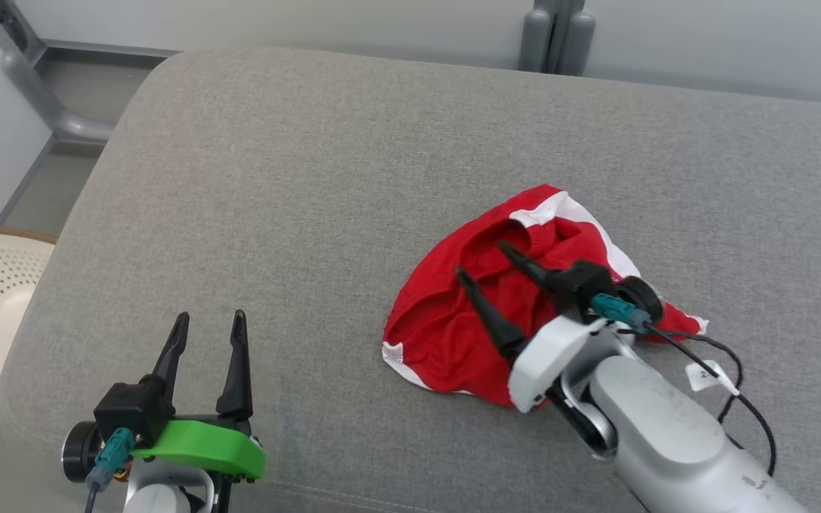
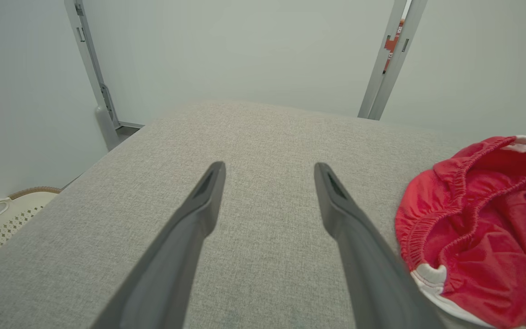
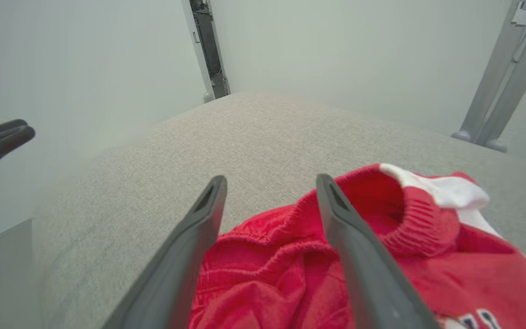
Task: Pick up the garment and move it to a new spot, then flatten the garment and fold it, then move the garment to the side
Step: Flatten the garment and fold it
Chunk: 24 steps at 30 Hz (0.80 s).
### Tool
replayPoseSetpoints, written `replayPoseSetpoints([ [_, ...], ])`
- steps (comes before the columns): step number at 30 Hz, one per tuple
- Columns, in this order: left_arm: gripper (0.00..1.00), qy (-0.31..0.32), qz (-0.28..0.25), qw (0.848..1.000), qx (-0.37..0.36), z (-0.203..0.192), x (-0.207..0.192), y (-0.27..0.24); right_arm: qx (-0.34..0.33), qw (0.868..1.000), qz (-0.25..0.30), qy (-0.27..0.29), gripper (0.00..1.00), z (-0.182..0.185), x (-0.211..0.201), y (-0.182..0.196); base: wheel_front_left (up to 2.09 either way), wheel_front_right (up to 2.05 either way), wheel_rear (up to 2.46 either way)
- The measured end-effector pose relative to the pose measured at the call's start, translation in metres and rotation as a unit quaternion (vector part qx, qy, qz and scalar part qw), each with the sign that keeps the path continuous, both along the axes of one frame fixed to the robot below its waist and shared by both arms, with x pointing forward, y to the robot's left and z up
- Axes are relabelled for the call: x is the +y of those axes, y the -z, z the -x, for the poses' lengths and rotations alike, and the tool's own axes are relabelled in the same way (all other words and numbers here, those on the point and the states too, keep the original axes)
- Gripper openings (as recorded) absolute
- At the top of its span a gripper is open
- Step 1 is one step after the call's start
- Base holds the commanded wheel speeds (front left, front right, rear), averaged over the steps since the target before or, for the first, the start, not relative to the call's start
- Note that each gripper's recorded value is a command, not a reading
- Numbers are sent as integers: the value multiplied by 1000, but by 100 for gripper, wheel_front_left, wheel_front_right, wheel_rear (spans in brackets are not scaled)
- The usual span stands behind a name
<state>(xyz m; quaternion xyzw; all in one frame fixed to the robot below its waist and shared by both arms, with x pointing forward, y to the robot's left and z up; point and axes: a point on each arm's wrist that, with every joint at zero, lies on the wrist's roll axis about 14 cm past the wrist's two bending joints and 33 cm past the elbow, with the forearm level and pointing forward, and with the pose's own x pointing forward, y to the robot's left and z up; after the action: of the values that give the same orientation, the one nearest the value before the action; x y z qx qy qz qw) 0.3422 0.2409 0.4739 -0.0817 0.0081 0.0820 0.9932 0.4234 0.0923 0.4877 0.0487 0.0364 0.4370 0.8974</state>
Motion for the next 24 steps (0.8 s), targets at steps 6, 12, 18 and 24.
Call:
replayPoseSetpoints([
  [6,100,12,-1,1000,-6,-1,-7,-3,-17,998,19,63,100,-9,-56,3,0,0,0],
  [12,100,24,-6,1000,-12,-5,-13,-6,-7,995,33,98,100,-7,-85,14,0,0,0],
  [18,100,23,-7,1000,-6,-3,-13,-3,21,995,45,90,100,-3,-78,31,0,0,0],
  [24,100,13,-8,1000,2,0,-7,1,61,992,59,90,0,-3,-74,55,0,0,0],
])
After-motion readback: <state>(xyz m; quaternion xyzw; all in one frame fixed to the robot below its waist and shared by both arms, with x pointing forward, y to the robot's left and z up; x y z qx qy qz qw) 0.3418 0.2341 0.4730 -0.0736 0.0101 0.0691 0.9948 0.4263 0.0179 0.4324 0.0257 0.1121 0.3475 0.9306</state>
